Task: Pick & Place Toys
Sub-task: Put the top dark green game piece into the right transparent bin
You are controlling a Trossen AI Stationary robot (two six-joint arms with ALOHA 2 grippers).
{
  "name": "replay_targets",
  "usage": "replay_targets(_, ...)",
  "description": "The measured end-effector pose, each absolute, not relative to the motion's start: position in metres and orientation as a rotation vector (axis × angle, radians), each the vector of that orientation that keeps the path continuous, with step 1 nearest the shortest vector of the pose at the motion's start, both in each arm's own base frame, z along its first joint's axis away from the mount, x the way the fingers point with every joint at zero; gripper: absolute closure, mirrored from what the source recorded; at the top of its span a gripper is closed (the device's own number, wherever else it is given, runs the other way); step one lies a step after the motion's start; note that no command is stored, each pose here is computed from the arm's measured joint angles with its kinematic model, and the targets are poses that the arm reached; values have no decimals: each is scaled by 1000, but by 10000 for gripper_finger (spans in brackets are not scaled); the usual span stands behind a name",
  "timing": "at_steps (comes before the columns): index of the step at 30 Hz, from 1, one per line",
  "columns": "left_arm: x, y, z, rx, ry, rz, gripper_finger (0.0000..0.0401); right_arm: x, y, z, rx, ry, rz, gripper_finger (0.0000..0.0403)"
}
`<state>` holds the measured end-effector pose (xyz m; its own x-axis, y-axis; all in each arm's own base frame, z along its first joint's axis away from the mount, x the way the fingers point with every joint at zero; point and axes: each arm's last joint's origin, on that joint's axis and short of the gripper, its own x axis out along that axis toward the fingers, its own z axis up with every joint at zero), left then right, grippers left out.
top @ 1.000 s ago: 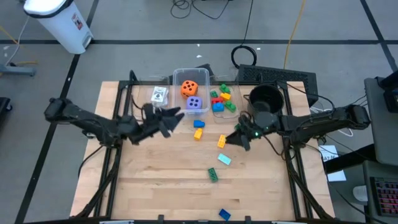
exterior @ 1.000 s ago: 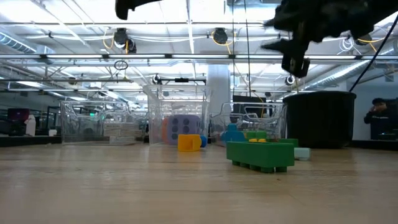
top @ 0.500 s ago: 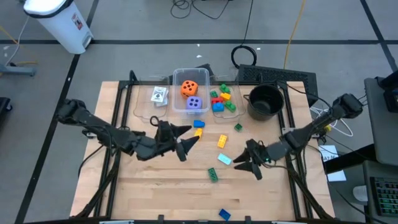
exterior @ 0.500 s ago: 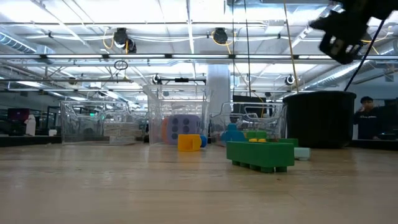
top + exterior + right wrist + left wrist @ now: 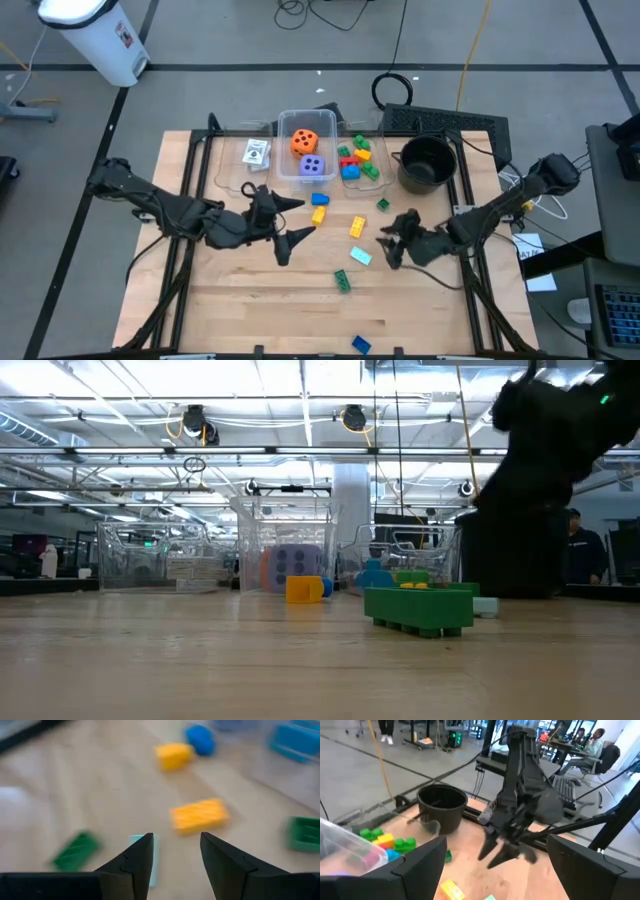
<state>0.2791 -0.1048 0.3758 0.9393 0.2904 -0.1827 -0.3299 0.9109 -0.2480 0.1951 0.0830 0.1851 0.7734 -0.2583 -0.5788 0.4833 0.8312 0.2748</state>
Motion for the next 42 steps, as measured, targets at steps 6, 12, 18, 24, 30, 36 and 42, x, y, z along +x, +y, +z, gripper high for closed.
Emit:
replay_targets(6,276,-98,379,-268,149,313,55,194,52,178,402,636,-593,248)
replay_targets(12,280,-89,379,-268,146,343,55,197,31,178,355,657,-667,248)
replay_targets(18,284,-72,380,-325,126,407,55,200,10,176,350,760,-610,233)
replay_targets(24,289,-53,380,-343,113,469,55,200,-11,175,303,806,-624,182)
replay_targets(30,292,-39,379,-405,104,476,55,200,-24,170,266,850,-653,148)
replay_targets(36,293,-34,379,-440,99,467,55,207,-26,158,270,902,-623,138)
replay_targets(42,293,-33,380,-451,92,472,55,215,-26,141,278,948,-642,143)
